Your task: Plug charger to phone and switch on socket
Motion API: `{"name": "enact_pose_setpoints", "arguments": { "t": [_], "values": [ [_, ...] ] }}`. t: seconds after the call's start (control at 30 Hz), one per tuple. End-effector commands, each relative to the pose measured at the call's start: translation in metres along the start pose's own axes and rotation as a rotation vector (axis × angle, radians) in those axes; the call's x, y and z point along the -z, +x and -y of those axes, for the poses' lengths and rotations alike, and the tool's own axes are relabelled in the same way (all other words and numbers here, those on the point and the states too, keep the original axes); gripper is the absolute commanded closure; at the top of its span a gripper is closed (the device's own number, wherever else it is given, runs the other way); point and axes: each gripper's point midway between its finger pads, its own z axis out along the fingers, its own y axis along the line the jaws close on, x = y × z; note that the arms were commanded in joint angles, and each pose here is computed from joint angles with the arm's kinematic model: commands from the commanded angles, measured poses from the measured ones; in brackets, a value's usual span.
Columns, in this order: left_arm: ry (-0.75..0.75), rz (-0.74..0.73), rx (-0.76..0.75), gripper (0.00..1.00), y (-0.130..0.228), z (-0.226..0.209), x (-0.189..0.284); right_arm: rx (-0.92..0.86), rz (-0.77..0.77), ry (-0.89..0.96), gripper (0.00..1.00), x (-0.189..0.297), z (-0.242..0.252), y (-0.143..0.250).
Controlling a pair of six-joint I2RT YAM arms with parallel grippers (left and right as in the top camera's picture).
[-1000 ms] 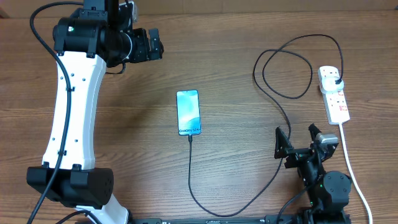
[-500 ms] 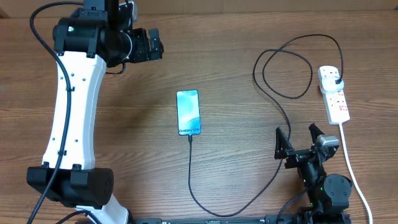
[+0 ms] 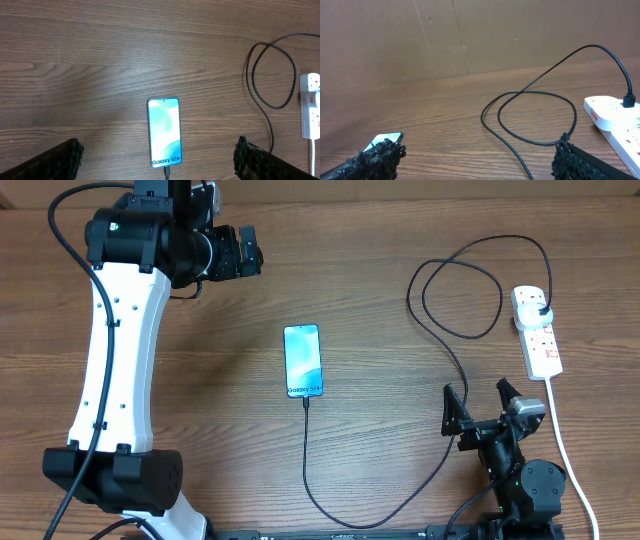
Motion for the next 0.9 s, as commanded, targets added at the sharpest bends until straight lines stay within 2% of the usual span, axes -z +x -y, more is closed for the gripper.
{"name": "enact_pose_setpoints", "arguments": {
  "t": [0.0, 0.13, 0.27, 0.57, 0.87],
  "values": [
    [-0.072, 0.06, -0.023, 0.0, 0.002, -0.01, 0.016, 0.0, 0.014, -0.004, 0.0, 0.001, -0.001, -0.003],
    [-0.02, 0.28, -0.065, 0.0, 0.007, -0.008, 0.032, 0.0, 0.014, -0.005, 0.0, 0.001, -0.001, -0.003],
    [0.007, 0.468, -0.162, 0.01, 0.039, -0.016, 0.051, 0.0, 0.014, -0.004, 0.0, 0.001, -0.001, -0.003],
    [-0.019, 0.749, -0.158, 0.0, 0.118, -0.067, 0.057, 0.0, 0.014, -0.004, 0.0, 0.001, -0.001, -0.003],
    [-0.036, 0.952, -0.291, 0.0, 0.159, -0.08, 0.039, 0.0, 0.014, -0.004, 0.0, 0.001, -0.001, -0.003]
  ]
}}
